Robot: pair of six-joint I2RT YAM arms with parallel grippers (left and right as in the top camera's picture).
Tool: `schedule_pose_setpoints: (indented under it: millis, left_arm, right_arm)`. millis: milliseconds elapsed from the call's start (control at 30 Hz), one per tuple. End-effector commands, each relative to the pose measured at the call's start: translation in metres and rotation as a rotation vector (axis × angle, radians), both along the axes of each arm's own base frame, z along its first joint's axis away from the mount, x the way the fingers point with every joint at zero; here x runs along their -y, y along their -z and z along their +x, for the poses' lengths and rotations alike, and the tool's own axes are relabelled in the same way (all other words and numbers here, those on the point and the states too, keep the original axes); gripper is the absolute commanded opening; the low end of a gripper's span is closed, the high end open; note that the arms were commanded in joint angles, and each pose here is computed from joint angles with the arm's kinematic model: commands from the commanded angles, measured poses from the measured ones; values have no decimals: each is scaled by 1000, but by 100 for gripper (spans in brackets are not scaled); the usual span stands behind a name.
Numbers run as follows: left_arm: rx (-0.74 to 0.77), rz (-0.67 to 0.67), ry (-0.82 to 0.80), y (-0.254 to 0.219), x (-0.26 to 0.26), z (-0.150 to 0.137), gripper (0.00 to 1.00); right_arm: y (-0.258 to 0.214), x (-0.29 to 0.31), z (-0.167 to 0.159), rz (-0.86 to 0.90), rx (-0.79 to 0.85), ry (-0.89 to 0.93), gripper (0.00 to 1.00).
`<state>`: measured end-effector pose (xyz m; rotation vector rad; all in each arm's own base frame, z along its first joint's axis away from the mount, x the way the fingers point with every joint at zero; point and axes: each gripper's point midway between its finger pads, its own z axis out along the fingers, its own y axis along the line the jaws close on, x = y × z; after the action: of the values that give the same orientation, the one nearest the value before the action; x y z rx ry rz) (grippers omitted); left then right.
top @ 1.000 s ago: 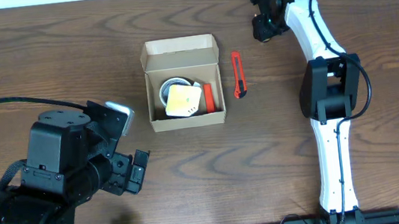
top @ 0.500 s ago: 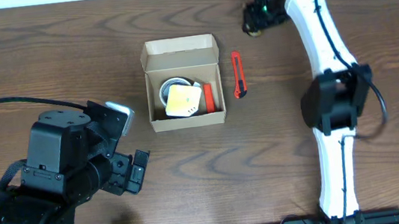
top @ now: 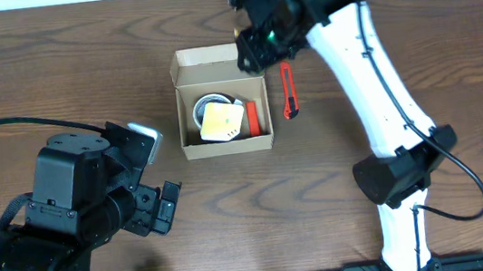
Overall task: Pack container
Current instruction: 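Lower the correction tape into the box and release it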
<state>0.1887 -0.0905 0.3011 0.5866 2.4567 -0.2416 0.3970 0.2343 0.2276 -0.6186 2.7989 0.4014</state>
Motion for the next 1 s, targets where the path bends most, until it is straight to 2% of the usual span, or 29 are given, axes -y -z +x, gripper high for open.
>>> schedule_pose_setpoints:
  millis: [0, 267, 500, 567, 733, 867, 967]
  left_arm:
    - [5, 7, 12, -1, 0, -1, 95]
    - [5, 7, 12, -1, 0, -1, 95]
    - [5, 7, 12, -1, 0, -1, 95]
    - [5, 7, 12, -1, 0, -1, 95]
    - [5, 7, 12, -1, 0, -1, 95]
    - [5, 6, 12, -1, 0, -1, 95]
    - [5, 7, 12, -1, 0, -1, 95]
  right_arm:
    - [41, 1, -13, -77, -129, 61, 35]
    - [96, -12, -41, -136, -262, 60, 34]
    - [120, -2, -33, -228, -220, 151, 34]
    - [120, -3, -29, -222, -204, 154, 38]
    - [120, -7, -25, -209, -185, 151, 59]
    - [117, -12, -23, -183, -180, 148, 66]
    - [103, -17, -22, -124, -181, 145, 65]
